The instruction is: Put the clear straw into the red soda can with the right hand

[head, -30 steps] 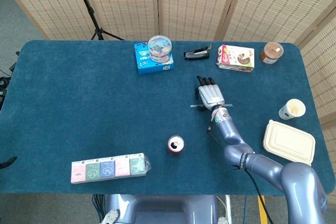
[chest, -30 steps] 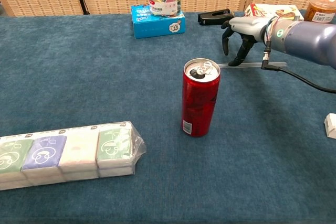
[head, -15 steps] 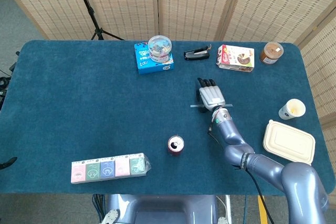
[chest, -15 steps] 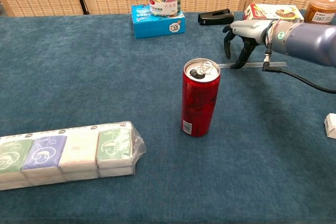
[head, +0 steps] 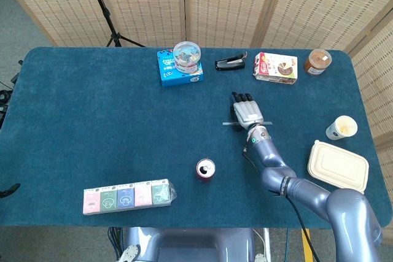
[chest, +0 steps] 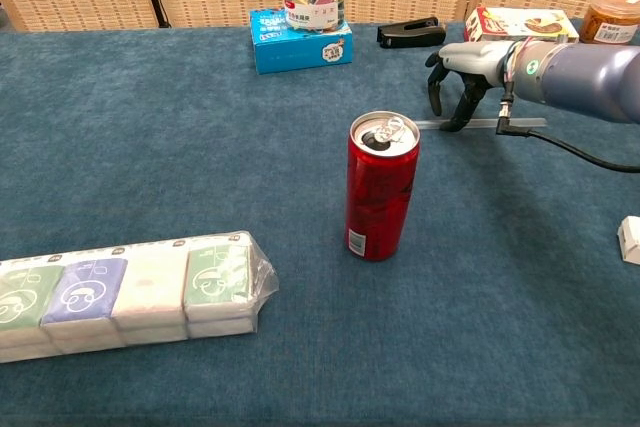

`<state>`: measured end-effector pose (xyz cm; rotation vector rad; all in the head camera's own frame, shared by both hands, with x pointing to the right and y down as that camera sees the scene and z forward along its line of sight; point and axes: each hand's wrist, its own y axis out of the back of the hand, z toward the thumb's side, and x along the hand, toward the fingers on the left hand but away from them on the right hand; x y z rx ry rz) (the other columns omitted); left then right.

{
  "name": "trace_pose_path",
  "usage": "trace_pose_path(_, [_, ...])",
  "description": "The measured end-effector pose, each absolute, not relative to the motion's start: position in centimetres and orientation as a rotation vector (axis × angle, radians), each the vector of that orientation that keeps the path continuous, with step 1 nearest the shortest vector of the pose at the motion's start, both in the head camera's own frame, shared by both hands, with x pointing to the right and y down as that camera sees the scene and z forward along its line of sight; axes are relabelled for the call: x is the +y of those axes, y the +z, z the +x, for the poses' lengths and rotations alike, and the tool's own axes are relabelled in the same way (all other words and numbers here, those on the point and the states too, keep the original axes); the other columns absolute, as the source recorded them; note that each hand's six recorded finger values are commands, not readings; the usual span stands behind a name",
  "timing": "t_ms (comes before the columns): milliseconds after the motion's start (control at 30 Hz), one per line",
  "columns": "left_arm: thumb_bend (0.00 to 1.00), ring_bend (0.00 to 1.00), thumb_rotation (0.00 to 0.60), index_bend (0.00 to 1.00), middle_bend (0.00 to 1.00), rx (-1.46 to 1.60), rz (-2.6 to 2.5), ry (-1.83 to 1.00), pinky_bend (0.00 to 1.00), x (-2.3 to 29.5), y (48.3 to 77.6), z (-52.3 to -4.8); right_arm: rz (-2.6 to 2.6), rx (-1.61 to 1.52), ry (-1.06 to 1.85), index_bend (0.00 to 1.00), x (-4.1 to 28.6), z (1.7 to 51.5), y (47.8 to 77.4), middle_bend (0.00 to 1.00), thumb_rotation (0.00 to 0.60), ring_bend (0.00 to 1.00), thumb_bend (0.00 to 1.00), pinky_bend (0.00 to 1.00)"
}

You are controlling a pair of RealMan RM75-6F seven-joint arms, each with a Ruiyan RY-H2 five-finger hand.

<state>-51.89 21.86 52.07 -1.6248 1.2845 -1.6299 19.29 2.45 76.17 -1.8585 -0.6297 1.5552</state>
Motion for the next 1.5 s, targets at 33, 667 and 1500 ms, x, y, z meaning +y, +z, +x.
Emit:
trace_pose_path(33, [0.00, 0.00, 0.600, 0.00, 0.00, 1.283, -1.624, -1.631, 0.00, 21.9, 52.1, -51.9, -1.858, -0.628, 1.556, 0.52, 2.5, 19.3, 76.2, 0.00, 0.600, 0.00, 0.38, 0.00])
trace_pose_path(667, [0.00, 0.00, 0.600, 0.00, 0.00, 1.283, -1.621, -1.633, 0.00, 21.9, 52.1, -51.9, -1.858, -0.614, 1.576, 0.53, 2.6, 19.7, 76.6, 0.00, 0.600, 0.00, 0.43, 0.00])
trace_pose_path(1500, [0.00, 0.00, 0.600, 0.00, 0.00, 1.273, -1.636, -1.629, 0.00, 21.8, 52.2, -51.6, -1.882, -0.672, 1.512, 0.56, 2.3, 19.7, 75.1, 0.00, 0.600, 0.00, 0.50, 0.00])
